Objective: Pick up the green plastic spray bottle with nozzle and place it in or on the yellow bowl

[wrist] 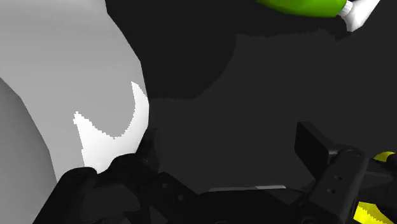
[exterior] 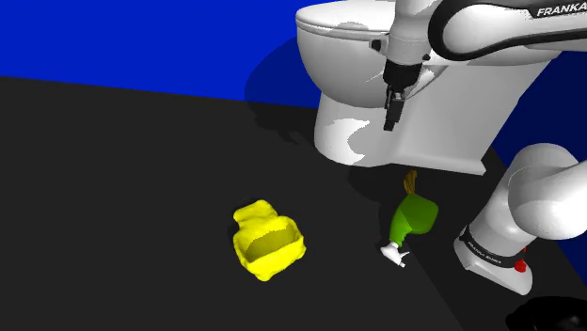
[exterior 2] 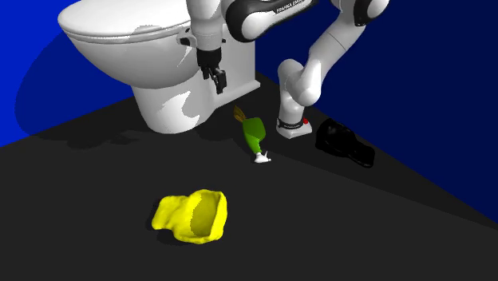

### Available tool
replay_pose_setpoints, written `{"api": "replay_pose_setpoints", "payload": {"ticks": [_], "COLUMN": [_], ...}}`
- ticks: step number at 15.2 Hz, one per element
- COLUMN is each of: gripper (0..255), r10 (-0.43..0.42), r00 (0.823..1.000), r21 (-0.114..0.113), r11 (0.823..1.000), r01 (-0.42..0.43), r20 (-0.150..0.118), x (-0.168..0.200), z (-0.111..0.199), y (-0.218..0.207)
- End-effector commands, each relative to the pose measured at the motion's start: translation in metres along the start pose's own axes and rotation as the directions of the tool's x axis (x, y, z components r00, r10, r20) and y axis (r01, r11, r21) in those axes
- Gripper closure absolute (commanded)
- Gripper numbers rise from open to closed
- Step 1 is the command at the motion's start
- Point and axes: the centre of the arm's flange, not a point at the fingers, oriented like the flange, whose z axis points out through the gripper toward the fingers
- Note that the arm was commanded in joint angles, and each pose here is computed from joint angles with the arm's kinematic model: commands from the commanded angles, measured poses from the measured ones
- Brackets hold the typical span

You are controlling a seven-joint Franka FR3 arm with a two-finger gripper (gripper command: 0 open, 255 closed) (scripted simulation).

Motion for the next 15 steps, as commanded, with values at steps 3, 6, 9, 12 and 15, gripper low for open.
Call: {"api": "replay_pose_setpoints", "payload": {"ticks": [3, 6, 9, 12, 15], "gripper": [0, 0, 0, 0, 0], "r10": [-0.194, -0.333, -0.466, -0.589, -0.699], "r00": [0.98, 0.941, 0.881, 0.803, 0.707], "r21": [0.034, 0.064, 0.097, 0.132, 0.169], "r11": [0.981, 0.942, 0.884, 0.807, 0.713], "r01": [0.193, 0.329, 0.458, 0.576, 0.68], "r20": [0.037, 0.061, 0.08, 0.094, 0.103], "x": [0.013, 0.018, 0.019, 0.016, 0.008], "z": [0.043, 0.075, 0.107, 0.138, 0.168], "y": [-0.026, -0.048, -0.071, -0.095, -0.118]}}
